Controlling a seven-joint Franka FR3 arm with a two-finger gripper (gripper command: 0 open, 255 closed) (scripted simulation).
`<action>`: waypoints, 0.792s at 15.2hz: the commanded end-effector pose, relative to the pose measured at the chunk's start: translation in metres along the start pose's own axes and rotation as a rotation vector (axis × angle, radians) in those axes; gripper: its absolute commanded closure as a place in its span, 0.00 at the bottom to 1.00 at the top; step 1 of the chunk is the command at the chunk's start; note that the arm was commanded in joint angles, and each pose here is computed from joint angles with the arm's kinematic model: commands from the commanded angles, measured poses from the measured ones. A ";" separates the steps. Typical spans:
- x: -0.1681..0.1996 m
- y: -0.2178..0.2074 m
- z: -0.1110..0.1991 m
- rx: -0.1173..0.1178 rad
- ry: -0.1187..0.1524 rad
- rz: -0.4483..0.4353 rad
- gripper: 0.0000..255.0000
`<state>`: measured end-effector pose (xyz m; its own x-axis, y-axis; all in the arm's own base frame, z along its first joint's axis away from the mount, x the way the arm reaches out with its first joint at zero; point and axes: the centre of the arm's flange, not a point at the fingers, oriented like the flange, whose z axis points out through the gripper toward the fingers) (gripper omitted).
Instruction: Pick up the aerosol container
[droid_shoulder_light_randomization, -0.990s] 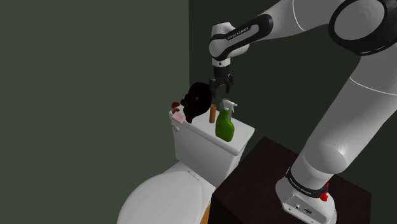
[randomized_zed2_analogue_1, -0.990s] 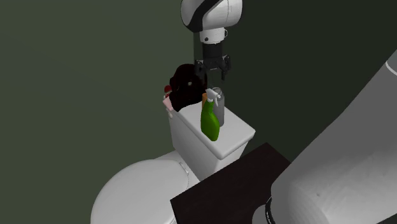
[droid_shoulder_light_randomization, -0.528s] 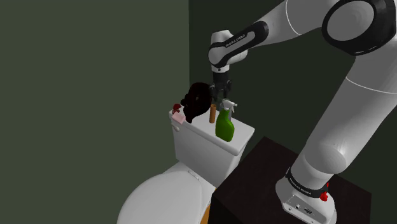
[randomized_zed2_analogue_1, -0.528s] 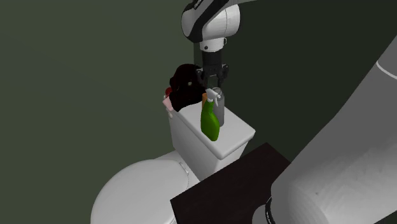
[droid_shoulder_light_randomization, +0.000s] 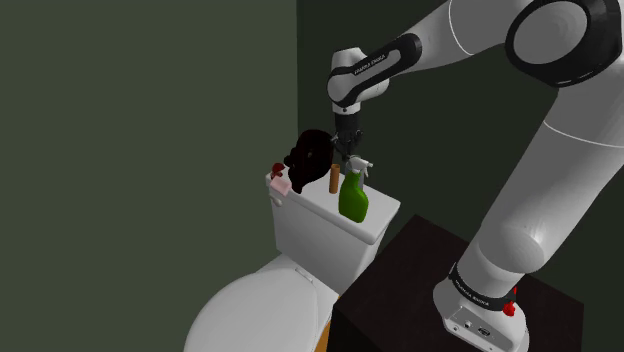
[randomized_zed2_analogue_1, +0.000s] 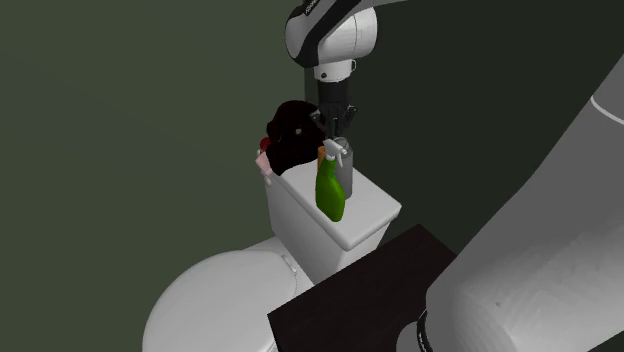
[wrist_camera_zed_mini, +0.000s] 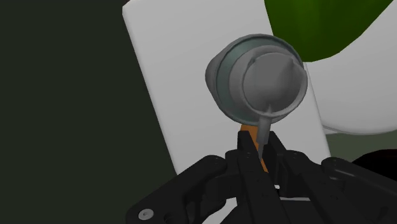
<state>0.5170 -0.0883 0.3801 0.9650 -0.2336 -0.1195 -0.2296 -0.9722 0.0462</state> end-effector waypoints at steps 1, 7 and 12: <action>-0.001 0.000 -0.001 0.000 -0.001 0.000 1.00; -0.005 0.001 -0.032 0.000 -0.001 0.000 1.00; -0.008 0.002 -0.058 0.000 -0.001 0.000 1.00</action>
<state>0.5173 -0.0877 0.4336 0.9648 -0.2337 -0.1202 -0.2297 -0.9722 0.0462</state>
